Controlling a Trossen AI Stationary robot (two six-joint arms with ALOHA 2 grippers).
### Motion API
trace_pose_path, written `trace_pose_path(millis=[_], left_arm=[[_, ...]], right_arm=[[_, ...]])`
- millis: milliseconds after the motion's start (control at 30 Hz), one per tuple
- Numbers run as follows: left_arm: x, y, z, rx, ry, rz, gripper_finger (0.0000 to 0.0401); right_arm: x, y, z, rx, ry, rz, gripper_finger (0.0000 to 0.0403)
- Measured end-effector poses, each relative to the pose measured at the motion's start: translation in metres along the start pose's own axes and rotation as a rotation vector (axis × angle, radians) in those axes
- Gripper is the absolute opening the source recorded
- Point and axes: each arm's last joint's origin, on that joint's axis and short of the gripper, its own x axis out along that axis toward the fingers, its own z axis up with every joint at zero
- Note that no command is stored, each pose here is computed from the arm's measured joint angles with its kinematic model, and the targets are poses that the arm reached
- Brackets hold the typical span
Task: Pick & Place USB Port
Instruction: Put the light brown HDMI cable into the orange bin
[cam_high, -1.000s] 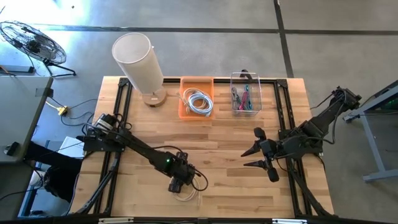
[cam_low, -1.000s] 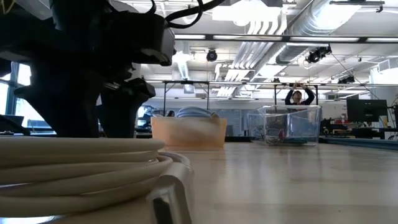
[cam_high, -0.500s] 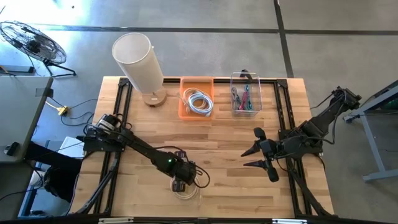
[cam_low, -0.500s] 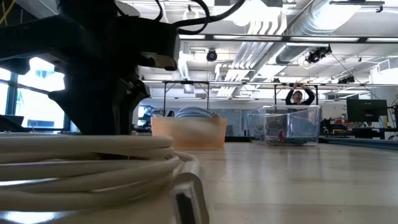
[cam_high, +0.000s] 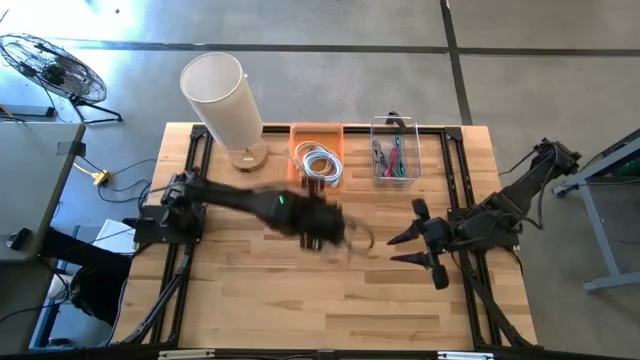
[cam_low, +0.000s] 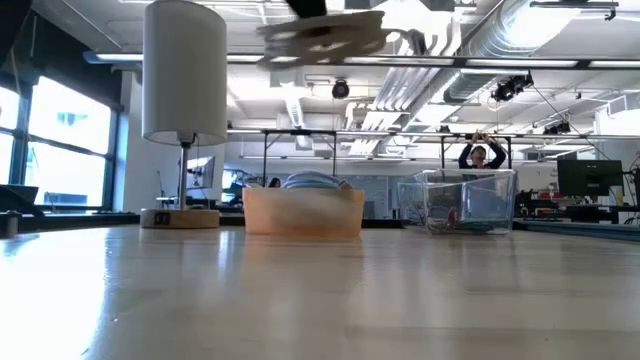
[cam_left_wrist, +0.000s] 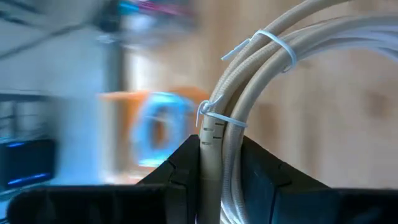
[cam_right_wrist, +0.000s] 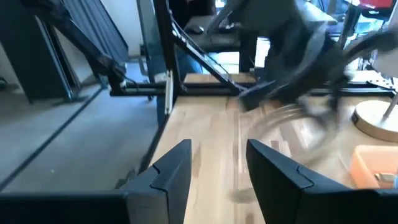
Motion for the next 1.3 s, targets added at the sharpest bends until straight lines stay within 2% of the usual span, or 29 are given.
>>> trace_pose_path(millis=[100,167,300,433,600,800,967,1133,1233,1300], left_arm=[[-0.012,0.042,0.005,-0.044,-0.022,0.102,0.0079],[-0.010,0.065,0.005,-0.135,-0.023,0.150,0.0079],[0.006,0.101,-0.001,-0.265,0.013,0.188,0.0079],[0.028,0.125,-0.010,-0.303,0.070,0.203,0.0079],[0.057,0.139,-0.024,-0.327,0.153,0.193,0.0079],[0.092,0.153,-0.036,-0.398,0.171,0.160,0.0079],[0.117,0.164,-0.042,-0.563,0.117,0.106,0.0079],[0.136,0.168,-0.047,-0.690,0.153,0.151,0.0079],[0.147,0.171,-0.053,-0.744,0.192,0.158,0.0079],[0.155,0.175,-0.052,-0.803,0.170,0.172,0.0079]], right_arm=[[-0.004,0.002,0.002,0.010,-0.033,-0.011,0.0146],[-0.007,0.005,0.002,0.013,-0.039,-0.022,0.0146],[-0.011,0.010,0.001,0.021,-0.059,-0.078,0.0141],[-0.015,0.014,-0.001,0.039,-0.088,-0.148,0.0130],[-0.024,0.026,-0.003,0.030,-0.104,-0.129,0.0112],[-0.045,0.035,-0.001,-0.047,-0.110,0.011,0.0091],[-0.074,0.025,0.009,-0.061,-0.172,0.093,0.0079],[-0.104,0.008,0.017,-0.029,-0.224,0.184,0.0073],[-0.114,0.001,0.019,-0.024,-0.241,0.216,0.0073],[-0.117,-0.001,0.018,-0.037,-0.232,0.225,0.0073]])
